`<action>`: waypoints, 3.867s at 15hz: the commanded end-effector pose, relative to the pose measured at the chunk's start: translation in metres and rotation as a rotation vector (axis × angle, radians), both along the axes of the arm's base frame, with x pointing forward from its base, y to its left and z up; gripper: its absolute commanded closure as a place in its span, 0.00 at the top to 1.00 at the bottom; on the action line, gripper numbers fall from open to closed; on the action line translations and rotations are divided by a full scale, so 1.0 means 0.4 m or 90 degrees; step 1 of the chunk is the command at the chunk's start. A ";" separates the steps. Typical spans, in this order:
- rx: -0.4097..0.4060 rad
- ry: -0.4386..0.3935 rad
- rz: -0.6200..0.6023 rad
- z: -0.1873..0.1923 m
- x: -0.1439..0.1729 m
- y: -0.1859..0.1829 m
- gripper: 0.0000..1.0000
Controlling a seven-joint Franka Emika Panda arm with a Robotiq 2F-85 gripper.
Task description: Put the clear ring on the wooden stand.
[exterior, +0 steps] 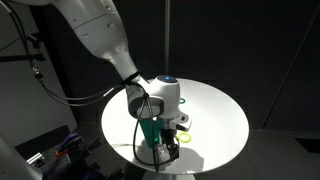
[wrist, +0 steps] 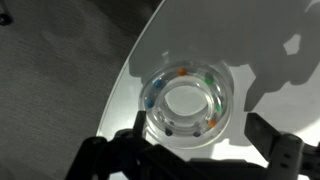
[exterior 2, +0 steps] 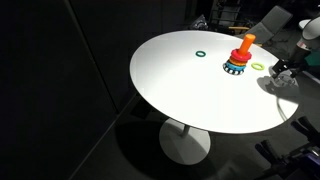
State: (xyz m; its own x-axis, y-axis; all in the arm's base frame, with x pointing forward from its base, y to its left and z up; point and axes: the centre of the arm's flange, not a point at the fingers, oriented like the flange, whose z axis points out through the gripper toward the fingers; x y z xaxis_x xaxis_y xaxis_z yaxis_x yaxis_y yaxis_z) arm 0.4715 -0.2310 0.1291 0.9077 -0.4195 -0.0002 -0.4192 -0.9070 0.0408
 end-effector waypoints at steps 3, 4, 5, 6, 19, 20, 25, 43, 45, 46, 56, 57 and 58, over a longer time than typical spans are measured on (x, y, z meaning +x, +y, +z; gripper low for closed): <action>0.011 0.007 -0.019 0.006 -0.009 -0.010 1.00; 0.010 0.007 -0.019 0.008 -0.010 -0.010 1.00; 0.010 0.007 -0.020 0.009 -0.010 -0.011 1.00; 0.010 0.008 -0.021 0.012 -0.012 -0.012 1.00; 0.010 0.028 -0.032 0.028 -0.037 -0.027 1.00; 0.009 0.030 -0.033 0.028 -0.039 -0.029 1.00; 0.010 0.039 -0.043 0.021 -0.049 -0.039 1.00; 0.011 0.023 -0.040 -0.022 -0.045 -0.040 1.00; 0.009 0.020 -0.040 -0.027 -0.044 -0.041 1.00; 0.009 0.019 -0.040 -0.030 -0.044 -0.041 1.00; 0.008 0.013 -0.041 -0.029 -0.043 -0.038 0.67; 0.007 0.012 -0.040 -0.023 -0.043 -0.037 0.67; 0.007 0.012 -0.040 -0.016 -0.043 -0.035 0.67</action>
State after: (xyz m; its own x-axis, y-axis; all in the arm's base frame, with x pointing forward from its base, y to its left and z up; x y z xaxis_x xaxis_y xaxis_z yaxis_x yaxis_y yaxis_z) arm 0.4552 -0.2442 0.1138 0.8871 -0.4597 -0.0408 -0.4573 -0.8875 0.0568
